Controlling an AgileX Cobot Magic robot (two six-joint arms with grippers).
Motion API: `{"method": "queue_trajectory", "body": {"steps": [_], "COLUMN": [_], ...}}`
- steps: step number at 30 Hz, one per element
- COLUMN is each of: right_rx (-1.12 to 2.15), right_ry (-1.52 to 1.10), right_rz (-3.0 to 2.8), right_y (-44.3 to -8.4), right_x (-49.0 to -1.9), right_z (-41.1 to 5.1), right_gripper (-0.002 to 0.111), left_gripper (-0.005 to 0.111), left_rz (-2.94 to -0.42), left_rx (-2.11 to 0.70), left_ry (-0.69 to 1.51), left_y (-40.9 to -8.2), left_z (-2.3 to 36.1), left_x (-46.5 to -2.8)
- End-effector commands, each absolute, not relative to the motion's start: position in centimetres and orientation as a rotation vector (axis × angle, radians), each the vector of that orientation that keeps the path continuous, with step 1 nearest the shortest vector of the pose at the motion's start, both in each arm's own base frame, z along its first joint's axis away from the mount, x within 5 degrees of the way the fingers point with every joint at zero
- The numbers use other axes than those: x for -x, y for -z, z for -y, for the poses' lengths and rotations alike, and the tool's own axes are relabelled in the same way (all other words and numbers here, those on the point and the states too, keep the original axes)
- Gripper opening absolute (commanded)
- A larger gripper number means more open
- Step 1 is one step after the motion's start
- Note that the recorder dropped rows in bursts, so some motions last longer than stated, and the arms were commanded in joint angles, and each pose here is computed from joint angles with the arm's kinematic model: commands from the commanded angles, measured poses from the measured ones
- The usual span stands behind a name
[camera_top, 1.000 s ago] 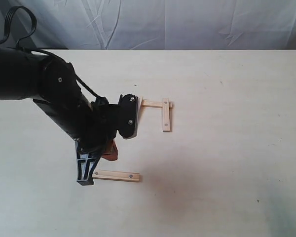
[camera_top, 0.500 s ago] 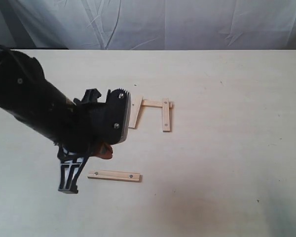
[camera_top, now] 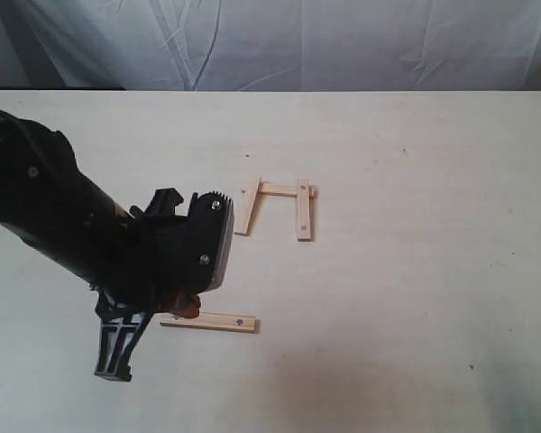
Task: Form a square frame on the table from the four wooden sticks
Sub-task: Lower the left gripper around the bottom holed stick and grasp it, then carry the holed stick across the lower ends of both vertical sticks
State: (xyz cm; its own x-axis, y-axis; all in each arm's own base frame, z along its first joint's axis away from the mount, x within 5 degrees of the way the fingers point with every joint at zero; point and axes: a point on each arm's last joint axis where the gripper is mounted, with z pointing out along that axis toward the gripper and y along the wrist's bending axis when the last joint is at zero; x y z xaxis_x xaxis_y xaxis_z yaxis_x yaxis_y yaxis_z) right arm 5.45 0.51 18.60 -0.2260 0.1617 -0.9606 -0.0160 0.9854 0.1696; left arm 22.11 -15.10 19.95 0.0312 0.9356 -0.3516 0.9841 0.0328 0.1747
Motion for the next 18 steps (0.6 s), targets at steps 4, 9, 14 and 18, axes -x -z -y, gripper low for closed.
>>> {"method": "queue_trajectory", "body": {"steps": [4, 9, 14, 18], "right_rx": [-0.112, -0.112, -0.112, -0.112], "right_ry": [-0.158, -0.158, -0.158, -0.158], "right_rz": [-1.782, -1.782, -1.782, -1.782], "right_y": [-18.6, -18.6, -18.6, -18.6], "right_x": [-5.4, -5.4, -5.4, -5.4], "right_z": [-0.5, -0.5, -0.5, -0.5], "right_gripper": [-0.001, -0.001, -0.001, -0.001], "left_gripper": [0.0, 0.0, 0.019, 0.04], "left_rz": [-2.024, -1.985, -1.947, -1.923], "left_rx": [-1.989, -2.007, -2.061, -2.076], "left_ry": [0.271, 0.184, 0.115, 0.08], "left_y": [-17.7, -16.6, -16.2, -16.1], "left_z": [16.0, 16.6, 16.3, 16.2], "left_x": [-22.8, -24.6, -25.0, -25.2]}}
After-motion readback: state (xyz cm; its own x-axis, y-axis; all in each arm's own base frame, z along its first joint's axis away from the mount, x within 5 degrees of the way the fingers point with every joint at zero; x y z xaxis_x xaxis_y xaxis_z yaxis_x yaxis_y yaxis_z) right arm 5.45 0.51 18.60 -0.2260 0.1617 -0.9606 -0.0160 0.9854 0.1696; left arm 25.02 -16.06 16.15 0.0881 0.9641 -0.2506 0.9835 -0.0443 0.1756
